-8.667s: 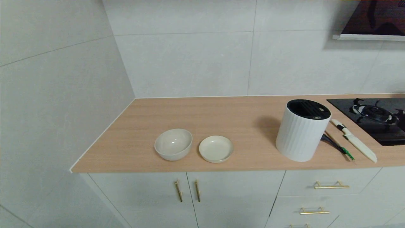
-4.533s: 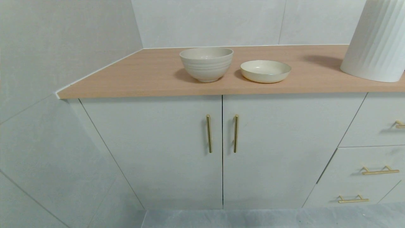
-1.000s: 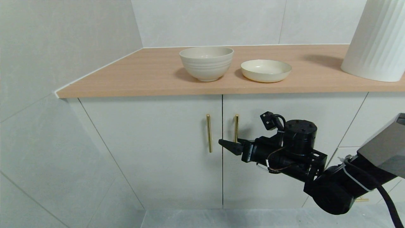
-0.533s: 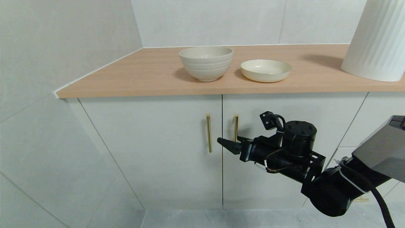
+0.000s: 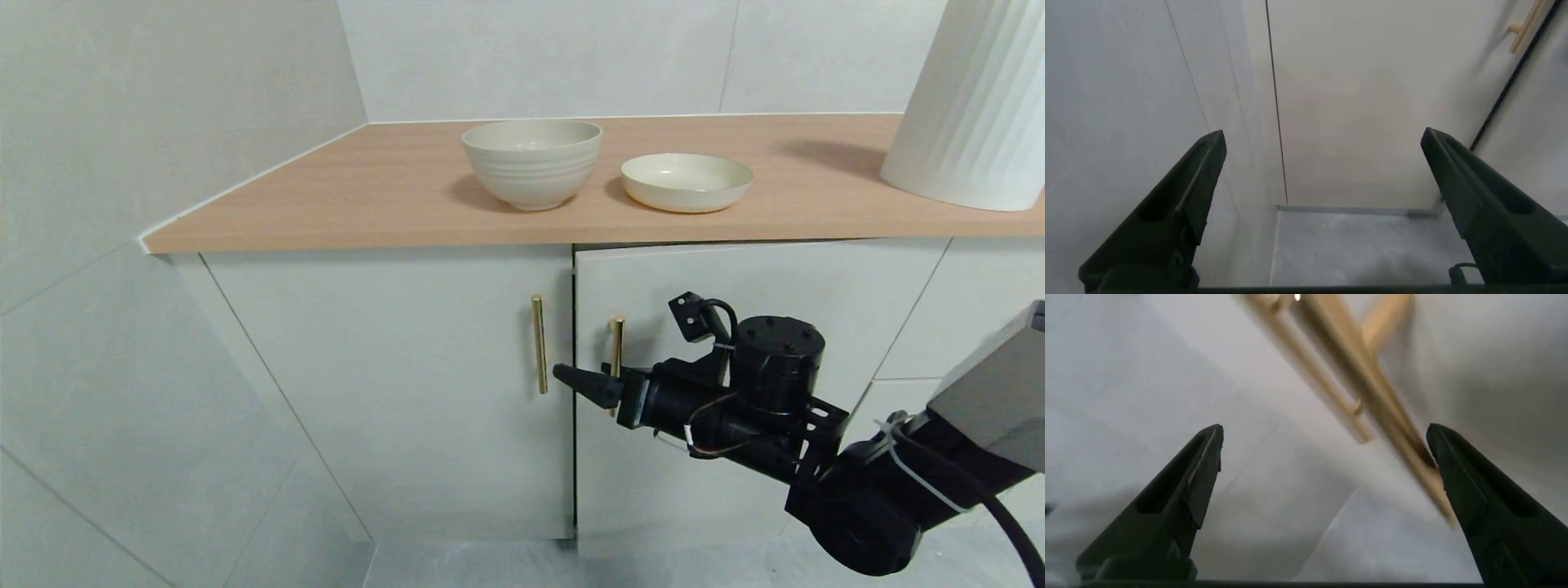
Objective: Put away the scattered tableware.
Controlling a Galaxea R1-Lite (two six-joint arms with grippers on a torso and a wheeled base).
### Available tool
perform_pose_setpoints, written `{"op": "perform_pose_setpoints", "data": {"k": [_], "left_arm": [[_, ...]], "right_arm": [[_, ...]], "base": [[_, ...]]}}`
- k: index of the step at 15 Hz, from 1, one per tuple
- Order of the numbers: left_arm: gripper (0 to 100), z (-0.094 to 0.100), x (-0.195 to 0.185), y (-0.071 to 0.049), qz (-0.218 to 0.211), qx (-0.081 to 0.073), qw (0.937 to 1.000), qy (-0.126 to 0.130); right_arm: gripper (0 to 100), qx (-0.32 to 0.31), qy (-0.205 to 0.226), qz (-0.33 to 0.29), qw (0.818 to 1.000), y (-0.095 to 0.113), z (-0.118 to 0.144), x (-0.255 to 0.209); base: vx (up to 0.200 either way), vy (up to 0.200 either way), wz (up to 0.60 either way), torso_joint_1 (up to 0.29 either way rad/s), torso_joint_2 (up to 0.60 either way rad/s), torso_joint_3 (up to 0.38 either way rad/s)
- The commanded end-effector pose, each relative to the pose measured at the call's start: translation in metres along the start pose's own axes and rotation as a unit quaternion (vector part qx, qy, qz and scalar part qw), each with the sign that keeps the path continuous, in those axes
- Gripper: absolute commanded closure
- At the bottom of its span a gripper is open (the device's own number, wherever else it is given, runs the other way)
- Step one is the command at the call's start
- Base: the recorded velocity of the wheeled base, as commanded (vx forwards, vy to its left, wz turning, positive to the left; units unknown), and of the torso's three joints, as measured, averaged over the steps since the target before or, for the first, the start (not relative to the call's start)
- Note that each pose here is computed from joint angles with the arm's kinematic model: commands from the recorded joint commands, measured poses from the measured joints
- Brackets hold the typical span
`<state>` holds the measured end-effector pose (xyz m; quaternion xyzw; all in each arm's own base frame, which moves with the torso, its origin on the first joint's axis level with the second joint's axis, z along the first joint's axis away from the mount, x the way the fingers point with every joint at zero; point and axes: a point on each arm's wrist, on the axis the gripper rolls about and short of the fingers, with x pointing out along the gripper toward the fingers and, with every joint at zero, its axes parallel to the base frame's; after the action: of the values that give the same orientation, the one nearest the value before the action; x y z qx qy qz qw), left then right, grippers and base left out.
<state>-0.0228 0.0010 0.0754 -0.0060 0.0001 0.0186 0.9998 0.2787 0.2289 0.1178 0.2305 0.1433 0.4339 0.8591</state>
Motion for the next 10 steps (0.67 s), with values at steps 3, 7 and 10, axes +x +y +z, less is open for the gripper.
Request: {"op": "perform_pose_setpoints", "data": {"k": [3,7,10], "left_arm": [[0,0.0,0.0,0.0,0.001,0.0,1.0,0.0],[0,0.0,0.0,0.0,0.001,0.0,1.0,0.0],[0,0.0,0.0,0.0,0.001,0.0,1.0,0.0]], "right_arm": [[0,-0.002,0.002,0.036,0.999,0.02,0.014,-0.035],[0,-0.006,0.023,0.086,0.996,0.044,0.016,-0.084],[0,-0.009,0.04,0.122,0.992,0.057,0.013,-0.113]], "base": [[0.0,0.0,0.0,0.0,0.0,0.0],[0.0,0.0,0.0,0.0,0.0,0.0],[0.0,0.0,0.0,0.0,0.0,0.0]]}}
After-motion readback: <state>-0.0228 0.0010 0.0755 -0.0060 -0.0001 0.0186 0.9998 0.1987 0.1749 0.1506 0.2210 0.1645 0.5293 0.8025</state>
